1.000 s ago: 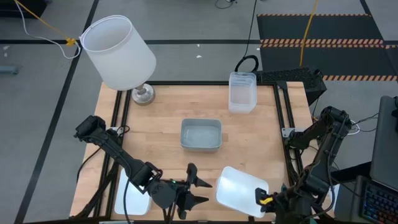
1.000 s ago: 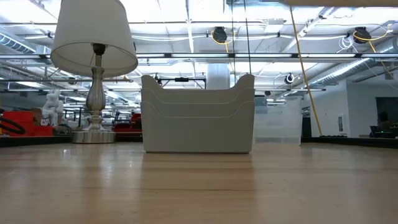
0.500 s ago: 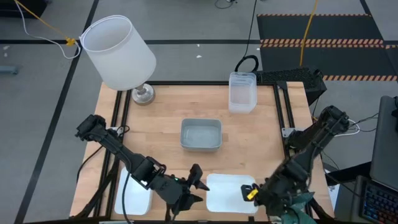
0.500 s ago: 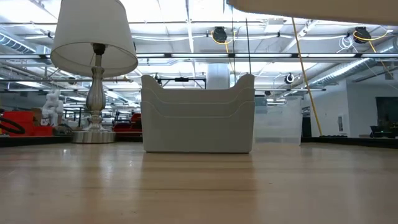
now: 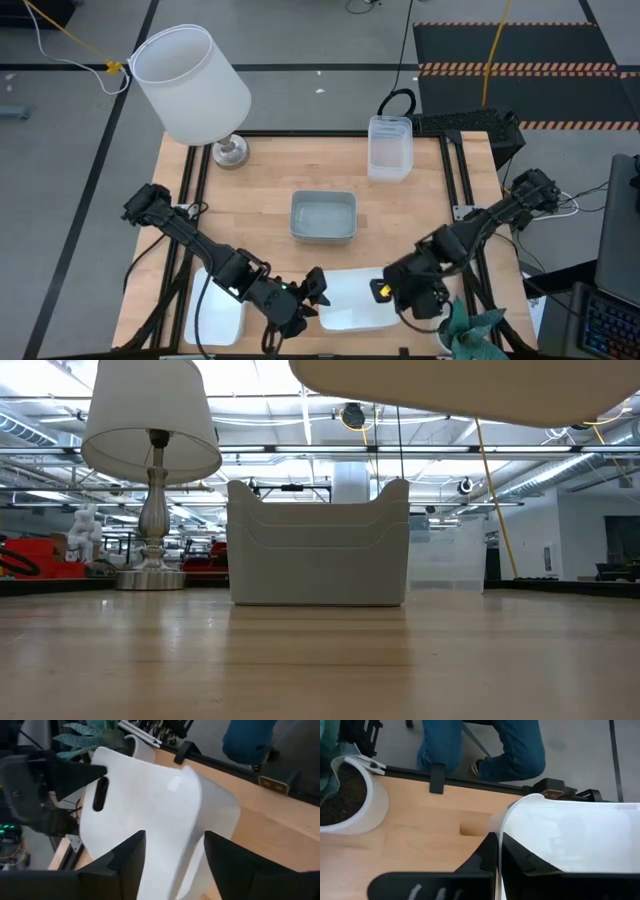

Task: Stack baskets by color
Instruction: Stack the white bin on the stacked white bins

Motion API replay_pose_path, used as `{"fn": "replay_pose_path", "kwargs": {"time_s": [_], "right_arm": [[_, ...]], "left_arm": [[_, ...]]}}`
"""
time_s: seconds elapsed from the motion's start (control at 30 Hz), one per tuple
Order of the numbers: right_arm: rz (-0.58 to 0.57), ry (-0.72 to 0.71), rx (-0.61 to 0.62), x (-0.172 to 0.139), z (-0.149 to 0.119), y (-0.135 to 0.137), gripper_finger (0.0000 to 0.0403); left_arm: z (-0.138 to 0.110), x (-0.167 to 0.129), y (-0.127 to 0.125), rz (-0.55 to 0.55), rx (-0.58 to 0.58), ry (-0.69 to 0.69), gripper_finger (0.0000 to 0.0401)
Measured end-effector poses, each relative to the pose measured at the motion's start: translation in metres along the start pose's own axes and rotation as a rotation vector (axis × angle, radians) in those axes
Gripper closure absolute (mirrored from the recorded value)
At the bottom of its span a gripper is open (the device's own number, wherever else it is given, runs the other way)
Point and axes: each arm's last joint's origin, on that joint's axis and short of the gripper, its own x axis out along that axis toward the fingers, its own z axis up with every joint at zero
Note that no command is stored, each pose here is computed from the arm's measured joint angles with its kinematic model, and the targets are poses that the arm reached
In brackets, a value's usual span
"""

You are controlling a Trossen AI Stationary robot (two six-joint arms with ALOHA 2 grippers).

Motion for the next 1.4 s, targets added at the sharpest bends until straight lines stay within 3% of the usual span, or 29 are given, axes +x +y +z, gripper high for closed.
{"fn": "replay_pose_path", "kwargs": {"time_s": [0.23, 0.43, 0.63, 0.9, 1.07, 1.23, 1.4], "right_arm": [[-0.003, -0.016, 0.012, -0.004, -0.008, -0.005, 0.0403], [-0.037, -0.016, 0.011, -0.005, -0.008, -0.008, 0.0392], [-0.151, -0.034, 0.220, -0.006, -0.004, -0.017, 0.0339], [-0.226, -0.126, 0.459, -0.010, 0.003, -0.025, 0.0212], [-0.312, -0.245, 0.595, -0.028, 0.013, -0.027, 0.0146], [-0.422, -0.259, 0.646, -0.047, 0.017, -0.023, 0.0110], [-0.496, -0.204, 0.739, -0.057, 0.018, -0.014, 0.0105]], "left_arm": [[-0.004, 0.001, -0.001, -0.076, 0.001, -0.014, 0.0294], [-0.005, 0.000, -0.004, -0.128, -0.063, -0.011, 0.0388], [-0.004, -0.002, -0.013, -0.170, -0.119, 0.019, 0.0386], [0.004, -0.006, -0.026, -0.179, -0.276, 0.048, 0.0394], [0.010, -0.014, -0.035, -0.141, -0.404, 0.083, 0.0397], [0.019, -0.027, -0.041, -0.130, -0.486, 0.117, 0.0398], [0.029, -0.049, -0.043, -0.138, -0.604, 0.184, 0.0399]]}}
